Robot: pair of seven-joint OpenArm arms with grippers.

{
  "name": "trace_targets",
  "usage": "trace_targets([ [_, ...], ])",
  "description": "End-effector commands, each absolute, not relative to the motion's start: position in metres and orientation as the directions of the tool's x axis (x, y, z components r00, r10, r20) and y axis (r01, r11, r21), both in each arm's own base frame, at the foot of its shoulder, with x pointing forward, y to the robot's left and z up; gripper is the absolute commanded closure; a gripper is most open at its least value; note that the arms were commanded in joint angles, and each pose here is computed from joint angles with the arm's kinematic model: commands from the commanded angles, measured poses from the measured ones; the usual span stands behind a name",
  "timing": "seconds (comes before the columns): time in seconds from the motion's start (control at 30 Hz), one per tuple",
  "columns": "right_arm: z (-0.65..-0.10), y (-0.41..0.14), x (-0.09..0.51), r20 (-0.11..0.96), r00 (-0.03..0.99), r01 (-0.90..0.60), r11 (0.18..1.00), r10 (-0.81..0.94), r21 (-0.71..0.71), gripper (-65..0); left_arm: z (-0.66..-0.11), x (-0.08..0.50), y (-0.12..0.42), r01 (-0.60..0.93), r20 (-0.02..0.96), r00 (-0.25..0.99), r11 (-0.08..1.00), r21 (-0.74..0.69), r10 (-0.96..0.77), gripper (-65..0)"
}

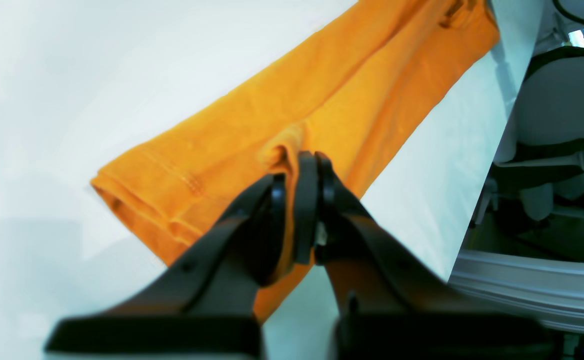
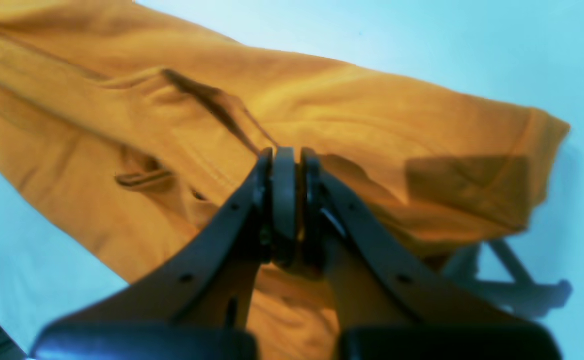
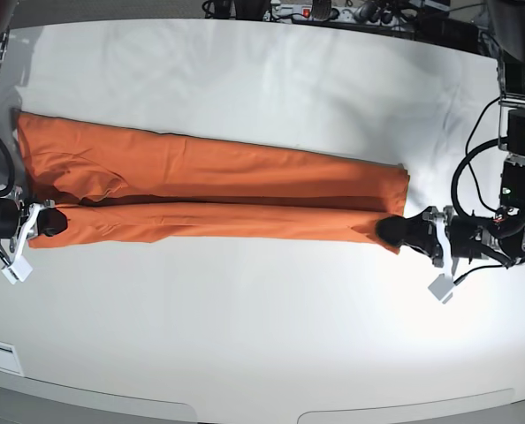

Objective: Fold the T-shirt properly
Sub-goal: 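Lower the folded hem onto the shirt and open both grippers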

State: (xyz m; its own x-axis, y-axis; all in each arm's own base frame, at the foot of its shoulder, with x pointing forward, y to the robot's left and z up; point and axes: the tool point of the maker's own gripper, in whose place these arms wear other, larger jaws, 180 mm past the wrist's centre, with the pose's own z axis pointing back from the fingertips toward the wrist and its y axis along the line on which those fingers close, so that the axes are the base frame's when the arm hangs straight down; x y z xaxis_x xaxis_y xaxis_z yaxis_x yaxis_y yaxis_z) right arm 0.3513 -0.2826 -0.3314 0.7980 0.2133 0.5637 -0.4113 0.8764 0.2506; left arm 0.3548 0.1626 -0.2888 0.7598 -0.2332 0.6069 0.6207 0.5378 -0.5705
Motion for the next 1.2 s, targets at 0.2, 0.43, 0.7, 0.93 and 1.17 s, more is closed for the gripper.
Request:
trace_targets([
  [0.2, -0.311, -0.291, 0.362, 0.604, 0.766, -0.421, 0.881, 0.218, 0.216, 0.0, -0.273, 0.361, 0.166, 0.648, 0.643, 0.731, 0.531, -0.546, -0.231, -11.0],
  [0.43, -0.311, -0.290, 0.361, 0.606, 0.766, -0.422, 0.878, 0.213, 0.225, 0.0, -0.293, 0.350, 0.169, 0.588, 0.585, 0.783, 0.558, -0.586, -0.211, -35.6],
  [0.7, -0.312, -0.291, 0.361, 0.604, 0.768, -0.421, 0.880, 0.215, 0.221, -22.9, -0.306, 0.350, 0.177, 0.513, 0.537, 0.827, 0.620, -0.594, -0.170, -35.6],
  [0.93, -0.323, -0.306, 0.356, 0.553, 0.793, -0.402, 0.902, 0.257, 0.158, -25.3, -0.303, 0.352, 0.180, 0.514, 0.540, 0.824, 0.624, -0.588, -0.171, -35.6],
  [1.17, -0.307, -0.302, 0.366, 0.593, 0.767, -0.415, 0.894, 0.245, 0.167, -25.3, -0.294, 0.353, 0.182, 0.515, 0.553, 0.820, 0.609, -0.604, -0.146, -35.6],
])
